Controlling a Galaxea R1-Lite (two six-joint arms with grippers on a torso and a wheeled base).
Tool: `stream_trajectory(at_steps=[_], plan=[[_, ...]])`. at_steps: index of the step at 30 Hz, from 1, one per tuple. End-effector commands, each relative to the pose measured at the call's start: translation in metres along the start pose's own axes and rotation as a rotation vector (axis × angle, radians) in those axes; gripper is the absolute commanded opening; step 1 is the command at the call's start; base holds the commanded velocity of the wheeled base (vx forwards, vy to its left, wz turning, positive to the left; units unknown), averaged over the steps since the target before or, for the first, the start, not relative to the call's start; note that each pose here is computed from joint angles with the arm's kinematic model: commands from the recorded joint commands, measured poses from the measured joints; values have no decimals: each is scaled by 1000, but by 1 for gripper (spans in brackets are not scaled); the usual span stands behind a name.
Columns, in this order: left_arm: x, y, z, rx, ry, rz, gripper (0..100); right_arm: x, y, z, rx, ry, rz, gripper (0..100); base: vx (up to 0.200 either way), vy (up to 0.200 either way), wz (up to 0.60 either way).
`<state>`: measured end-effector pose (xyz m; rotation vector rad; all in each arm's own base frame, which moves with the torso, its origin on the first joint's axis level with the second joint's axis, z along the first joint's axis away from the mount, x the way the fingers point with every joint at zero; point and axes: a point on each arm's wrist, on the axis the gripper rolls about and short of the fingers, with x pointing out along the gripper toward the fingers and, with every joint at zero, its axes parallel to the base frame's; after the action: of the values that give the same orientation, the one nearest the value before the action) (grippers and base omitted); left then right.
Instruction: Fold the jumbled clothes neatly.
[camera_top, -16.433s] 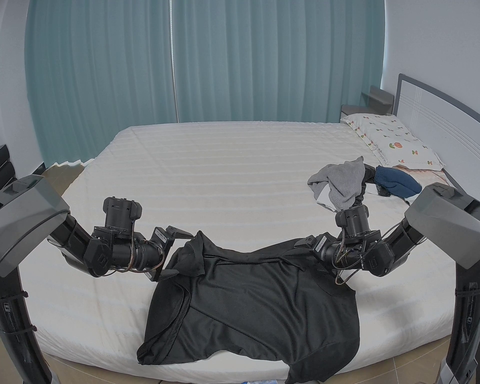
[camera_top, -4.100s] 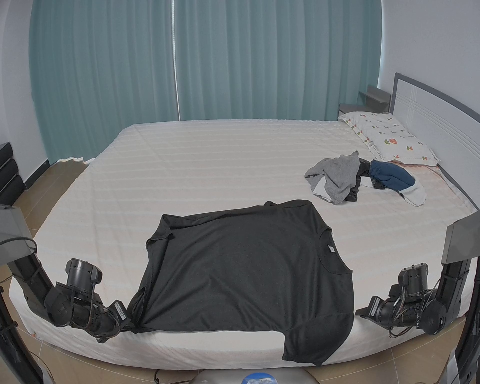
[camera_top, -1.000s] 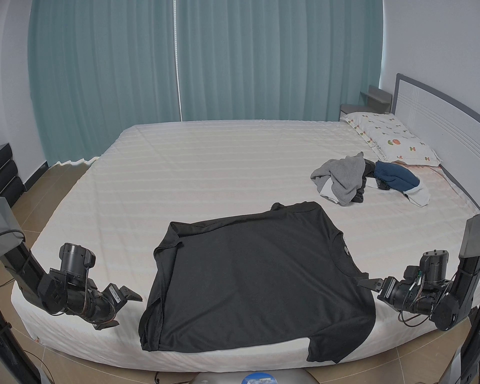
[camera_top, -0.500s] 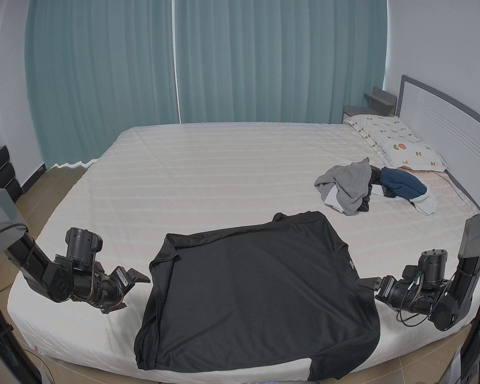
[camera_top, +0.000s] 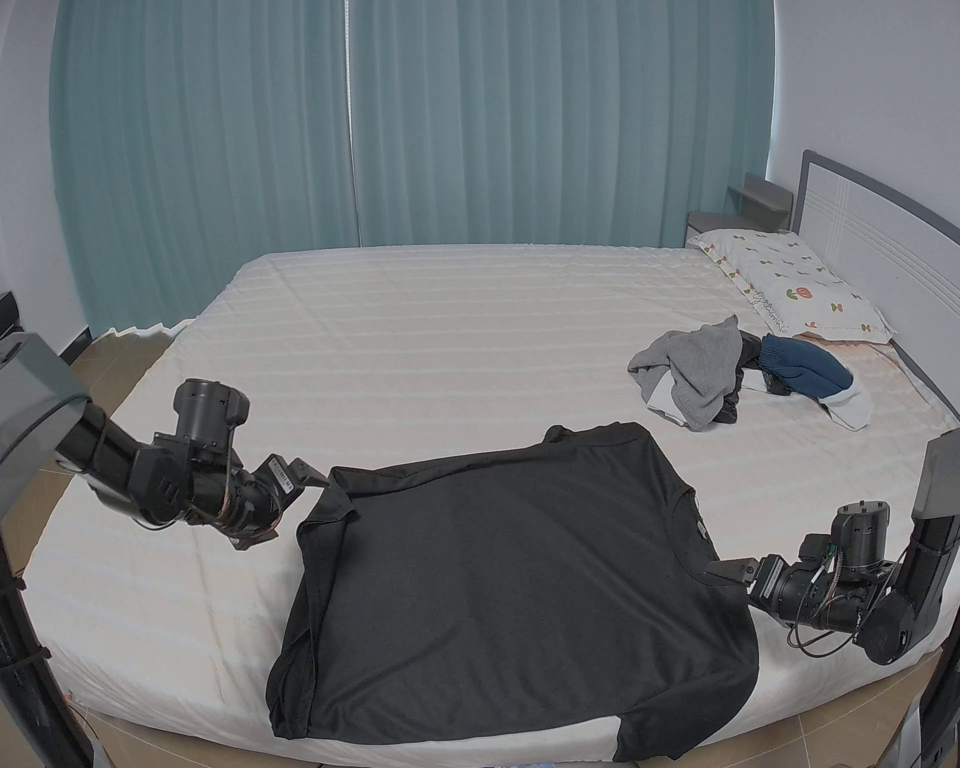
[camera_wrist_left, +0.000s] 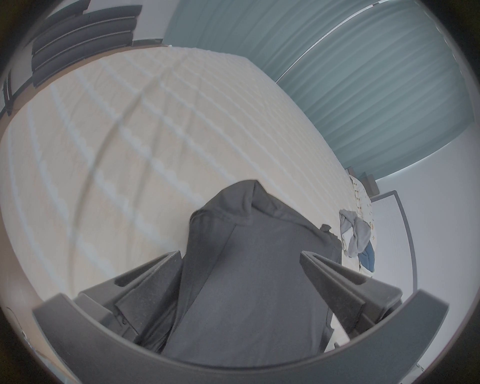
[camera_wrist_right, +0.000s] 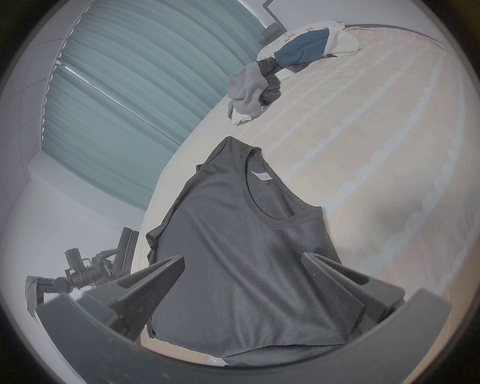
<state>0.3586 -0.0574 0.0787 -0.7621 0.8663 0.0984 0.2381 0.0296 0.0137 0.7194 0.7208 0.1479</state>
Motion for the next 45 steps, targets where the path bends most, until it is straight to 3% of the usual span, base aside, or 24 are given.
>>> stream_trajectory(at_steps=[1, 6, 16, 22, 29, 34, 36, 41, 45], plan=[[65, -9, 0, 84, 5, 102, 100, 2, 1, -4, -1, 18, -1, 100, 0, 0, 0], [94, -16, 11, 175, -57, 177, 100, 2, 3, -7, -6, 28, 3, 100, 0, 0, 0], [122, -32, 15, 250, -66, 219, 100, 4, 3, -10, -11, 42, -4, 100, 0, 0, 0], [134, -25, 9, 318, -45, 245, 100, 4, 2, -10, -7, 42, -8, 100, 0, 0, 0], [141, -15, 15, 379, -85, 318, 100, 4, 2, -10, -7, 42, -8, 100, 0, 0, 0], [137, -5, 36, 378, -117, 335, 100, 4, 1, -10, -6, 41, -9, 100, 0, 0, 0], [133, -2, 58, 370, -167, 336, 100, 5, 1, -10, -7, 43, -11, 100, 0, 0, 0], [136, 1, 85, 344, -234, 327, 100, 7, 0, -10, -4, 44, -14, 100, 0, 0, 0], [138, 3, 97, 332, -259, 326, 100, 6, -1, -10, -3, 42, -16, 100, 0, 0, 0]])
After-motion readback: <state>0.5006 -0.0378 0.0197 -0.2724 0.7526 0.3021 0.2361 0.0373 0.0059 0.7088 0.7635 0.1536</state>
